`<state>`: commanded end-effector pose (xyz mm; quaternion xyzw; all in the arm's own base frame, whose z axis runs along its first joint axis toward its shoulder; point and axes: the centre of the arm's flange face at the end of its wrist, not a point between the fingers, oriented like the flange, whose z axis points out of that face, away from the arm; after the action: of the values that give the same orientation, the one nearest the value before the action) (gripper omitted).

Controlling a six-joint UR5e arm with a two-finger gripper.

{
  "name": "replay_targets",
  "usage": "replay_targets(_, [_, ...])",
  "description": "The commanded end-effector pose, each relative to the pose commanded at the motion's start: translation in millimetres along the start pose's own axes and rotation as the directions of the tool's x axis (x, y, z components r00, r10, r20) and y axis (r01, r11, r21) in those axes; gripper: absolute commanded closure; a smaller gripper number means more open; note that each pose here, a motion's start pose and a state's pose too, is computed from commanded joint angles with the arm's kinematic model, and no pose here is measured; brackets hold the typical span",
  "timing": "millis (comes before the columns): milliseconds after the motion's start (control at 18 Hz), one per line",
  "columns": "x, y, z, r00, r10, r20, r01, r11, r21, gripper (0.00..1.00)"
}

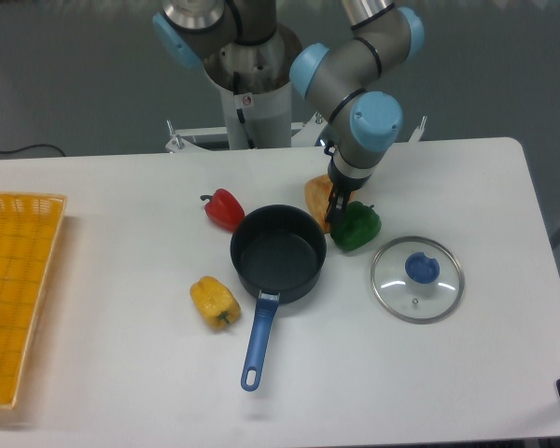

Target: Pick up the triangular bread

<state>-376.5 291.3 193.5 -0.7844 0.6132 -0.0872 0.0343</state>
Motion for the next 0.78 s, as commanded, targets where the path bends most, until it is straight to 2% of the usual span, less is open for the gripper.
replay_targets(56, [-0.3, 0.4, -0.7, 1.0, -0.001, 0.001, 0.001, 1.0, -0.001, 0.23])
replay_targets(278, [-2.0, -0.3, -3.0, 1.0, -0.011, 0.0, 0.011, 1.0, -0.007, 0.38])
replay_targets(667, [-6.0, 2.1, -13.0, 0.999, -0.047, 0.008, 0.047, 0.999, -0.025, 0.52])
replay_targets(778, [-9.6, 6.7, -21.3, 0.999, -0.05, 0.012, 0.051, 0.998, -0.041, 0.52])
